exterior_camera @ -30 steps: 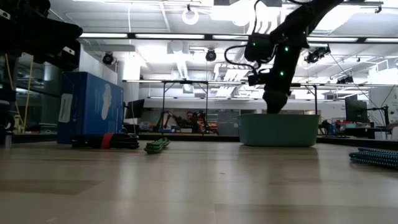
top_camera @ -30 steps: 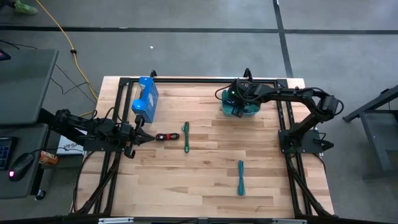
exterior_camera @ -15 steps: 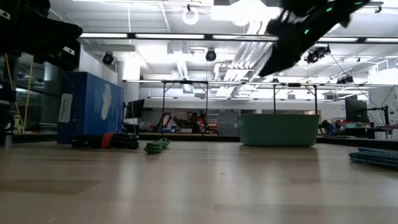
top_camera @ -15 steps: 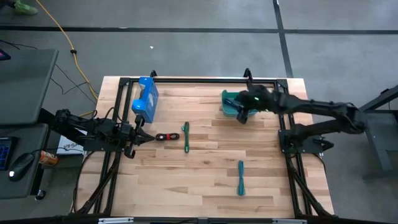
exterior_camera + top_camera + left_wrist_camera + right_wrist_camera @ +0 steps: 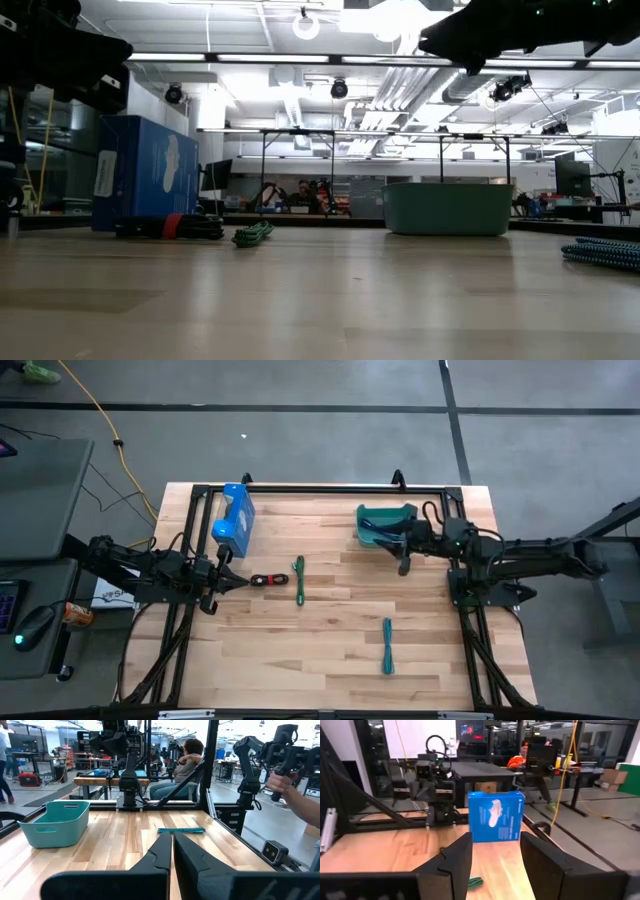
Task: Pick and place USB-C Cables
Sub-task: Put the black charger cable into the green bin
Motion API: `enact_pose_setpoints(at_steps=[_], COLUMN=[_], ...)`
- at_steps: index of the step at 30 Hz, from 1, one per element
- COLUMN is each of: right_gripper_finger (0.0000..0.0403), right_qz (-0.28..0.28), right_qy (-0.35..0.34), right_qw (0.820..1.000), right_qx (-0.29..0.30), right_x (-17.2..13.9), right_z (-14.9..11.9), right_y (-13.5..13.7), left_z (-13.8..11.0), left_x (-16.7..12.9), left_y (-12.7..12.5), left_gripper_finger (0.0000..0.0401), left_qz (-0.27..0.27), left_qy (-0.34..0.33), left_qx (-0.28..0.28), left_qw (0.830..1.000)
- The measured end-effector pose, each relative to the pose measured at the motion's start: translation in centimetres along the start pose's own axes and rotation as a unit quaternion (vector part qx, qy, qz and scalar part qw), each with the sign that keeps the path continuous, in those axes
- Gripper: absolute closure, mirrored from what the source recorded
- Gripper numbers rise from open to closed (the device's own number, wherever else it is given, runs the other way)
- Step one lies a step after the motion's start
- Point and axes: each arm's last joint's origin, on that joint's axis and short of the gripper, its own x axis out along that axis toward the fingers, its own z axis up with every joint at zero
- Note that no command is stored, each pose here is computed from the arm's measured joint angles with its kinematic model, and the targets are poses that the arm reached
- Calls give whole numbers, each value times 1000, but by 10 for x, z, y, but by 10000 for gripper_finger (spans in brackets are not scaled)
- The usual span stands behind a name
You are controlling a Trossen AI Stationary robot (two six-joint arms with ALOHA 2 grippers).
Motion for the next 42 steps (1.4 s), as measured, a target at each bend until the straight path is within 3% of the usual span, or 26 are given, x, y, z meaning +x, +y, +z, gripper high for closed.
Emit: enact_pose_setpoints(at_steps=[9, 17, 28, 42], right_gripper_finger=[245, 245, 245, 245], right_qz=[31, 54, 83, 86], right_qy=[-5, -54, -39, -60], right_qw=[999, 997, 995, 994], right_qx=[13, 18, 39, 29], right_x=[-1, -2, -3, -4], right_z=[1, 11, 9, 13], right_y=[11, 20, 30, 31], left_z=[0, 0, 3, 4], left_x=[0, 0, 0, 0], left_y=[0, 0, 0, 0], left_gripper_finger=[401, 401, 401, 401], left_qz=[0, 0, 1, 4], left_qy=[0, 0, -18, -21], left_qx=[0, 0, -1, 28], left_qw=[1000, 1000, 1000, 999])
